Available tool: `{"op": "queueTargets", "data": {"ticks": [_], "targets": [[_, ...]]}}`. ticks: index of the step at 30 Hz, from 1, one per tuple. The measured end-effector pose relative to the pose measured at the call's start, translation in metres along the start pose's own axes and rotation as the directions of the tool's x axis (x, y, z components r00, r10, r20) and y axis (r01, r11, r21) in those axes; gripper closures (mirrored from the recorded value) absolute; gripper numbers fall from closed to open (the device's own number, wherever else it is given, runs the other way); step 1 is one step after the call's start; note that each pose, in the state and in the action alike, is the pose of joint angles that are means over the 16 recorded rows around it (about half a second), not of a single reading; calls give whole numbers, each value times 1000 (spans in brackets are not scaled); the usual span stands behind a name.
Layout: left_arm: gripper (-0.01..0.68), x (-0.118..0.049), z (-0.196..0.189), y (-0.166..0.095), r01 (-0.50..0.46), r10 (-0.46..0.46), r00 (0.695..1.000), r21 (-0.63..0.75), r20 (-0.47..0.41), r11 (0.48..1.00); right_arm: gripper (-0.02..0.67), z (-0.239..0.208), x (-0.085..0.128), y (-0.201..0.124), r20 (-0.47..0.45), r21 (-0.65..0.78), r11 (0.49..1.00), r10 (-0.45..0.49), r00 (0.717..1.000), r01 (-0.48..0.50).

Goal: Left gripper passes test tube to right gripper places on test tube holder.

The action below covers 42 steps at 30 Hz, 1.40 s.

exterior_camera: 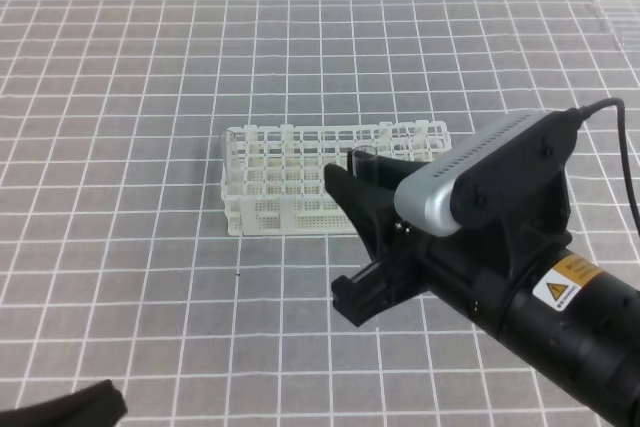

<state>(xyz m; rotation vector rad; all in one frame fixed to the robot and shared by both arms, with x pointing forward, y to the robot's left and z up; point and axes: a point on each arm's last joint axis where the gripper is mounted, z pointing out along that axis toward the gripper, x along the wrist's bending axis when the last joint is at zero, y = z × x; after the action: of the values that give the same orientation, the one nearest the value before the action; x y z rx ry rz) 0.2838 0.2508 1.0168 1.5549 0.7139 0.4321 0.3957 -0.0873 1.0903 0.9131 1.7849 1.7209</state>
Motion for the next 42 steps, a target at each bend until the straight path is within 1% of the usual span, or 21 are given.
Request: {"op": "queueTargets", "data": {"ticks": [8, 13, 23, 42], "targets": [[673, 5, 7, -36, 24, -24, 1000, 34, -4, 999, 640, 0, 0, 0, -2, 3, 1000, 0, 1000, 0], [673, 7, 8, -49, 26, -25, 1000, 78, -12, 997, 640, 0, 0, -1, -5, 7, 1000, 0, 1000, 0], [673, 8, 8, -56, 25, -22, 1000, 132, -21, 991, 640, 0, 2, -2, -18, 25, 1000, -1, 1000, 1], [673, 8, 8, -57, 20, -18, 1000, 140, -22, 990, 640, 7, 0, -10, -13, 49, 998, -25, 1000, 26]]}}
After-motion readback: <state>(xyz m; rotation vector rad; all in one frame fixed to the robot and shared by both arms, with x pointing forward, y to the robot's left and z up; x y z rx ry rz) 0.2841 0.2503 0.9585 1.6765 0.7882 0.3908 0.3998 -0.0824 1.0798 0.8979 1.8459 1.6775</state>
